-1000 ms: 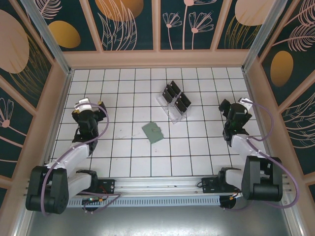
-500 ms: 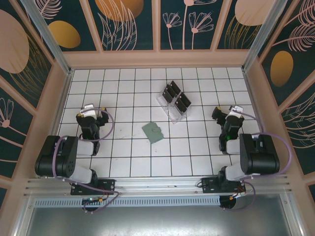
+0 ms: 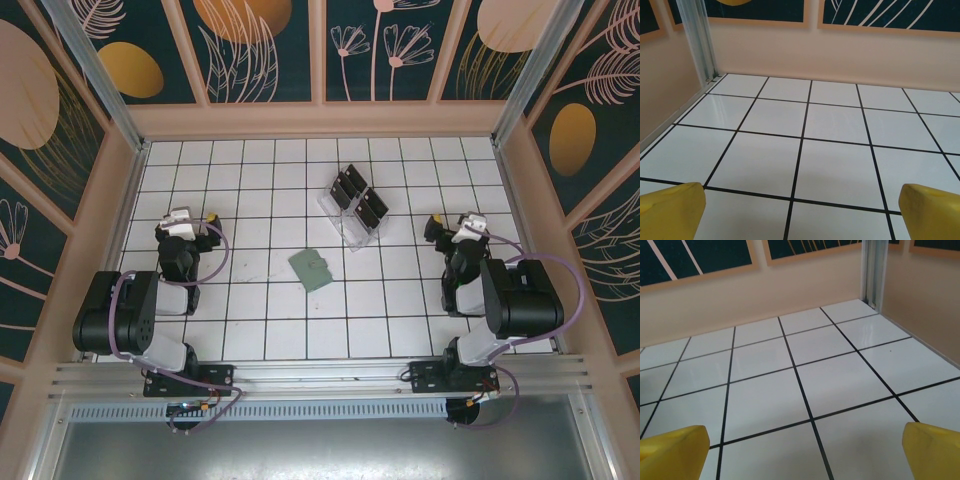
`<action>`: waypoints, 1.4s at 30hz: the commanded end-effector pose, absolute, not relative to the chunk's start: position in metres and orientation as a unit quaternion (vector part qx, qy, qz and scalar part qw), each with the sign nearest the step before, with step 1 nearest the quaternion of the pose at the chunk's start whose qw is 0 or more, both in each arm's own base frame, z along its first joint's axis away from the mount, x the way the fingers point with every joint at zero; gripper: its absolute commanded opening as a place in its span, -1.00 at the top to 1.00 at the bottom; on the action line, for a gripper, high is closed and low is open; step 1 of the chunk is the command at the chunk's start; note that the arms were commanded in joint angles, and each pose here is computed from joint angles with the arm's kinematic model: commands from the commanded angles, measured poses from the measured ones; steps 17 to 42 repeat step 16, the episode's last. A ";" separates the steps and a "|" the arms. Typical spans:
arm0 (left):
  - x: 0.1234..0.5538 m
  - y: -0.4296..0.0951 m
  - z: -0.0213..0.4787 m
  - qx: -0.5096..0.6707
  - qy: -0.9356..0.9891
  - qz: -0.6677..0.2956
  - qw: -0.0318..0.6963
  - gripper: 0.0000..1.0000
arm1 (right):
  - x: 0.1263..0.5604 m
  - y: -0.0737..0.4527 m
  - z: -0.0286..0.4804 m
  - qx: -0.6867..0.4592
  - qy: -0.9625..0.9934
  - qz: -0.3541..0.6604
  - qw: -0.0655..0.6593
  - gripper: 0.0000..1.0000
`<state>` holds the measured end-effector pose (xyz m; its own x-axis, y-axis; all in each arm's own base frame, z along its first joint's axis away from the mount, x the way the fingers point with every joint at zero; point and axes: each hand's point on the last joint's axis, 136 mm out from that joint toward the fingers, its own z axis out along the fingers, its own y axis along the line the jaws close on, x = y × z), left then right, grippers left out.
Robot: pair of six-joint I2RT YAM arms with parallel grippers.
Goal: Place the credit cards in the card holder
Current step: Reset both arms
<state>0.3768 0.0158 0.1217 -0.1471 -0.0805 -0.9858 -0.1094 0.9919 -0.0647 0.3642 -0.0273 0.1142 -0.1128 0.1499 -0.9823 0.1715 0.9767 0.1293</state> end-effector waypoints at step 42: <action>0.378 0.018 0.136 -0.060 0.738 0.011 0.672 -0.98 | 0.375 -0.013 0.127 0.059 0.740 0.020 0.670 -0.98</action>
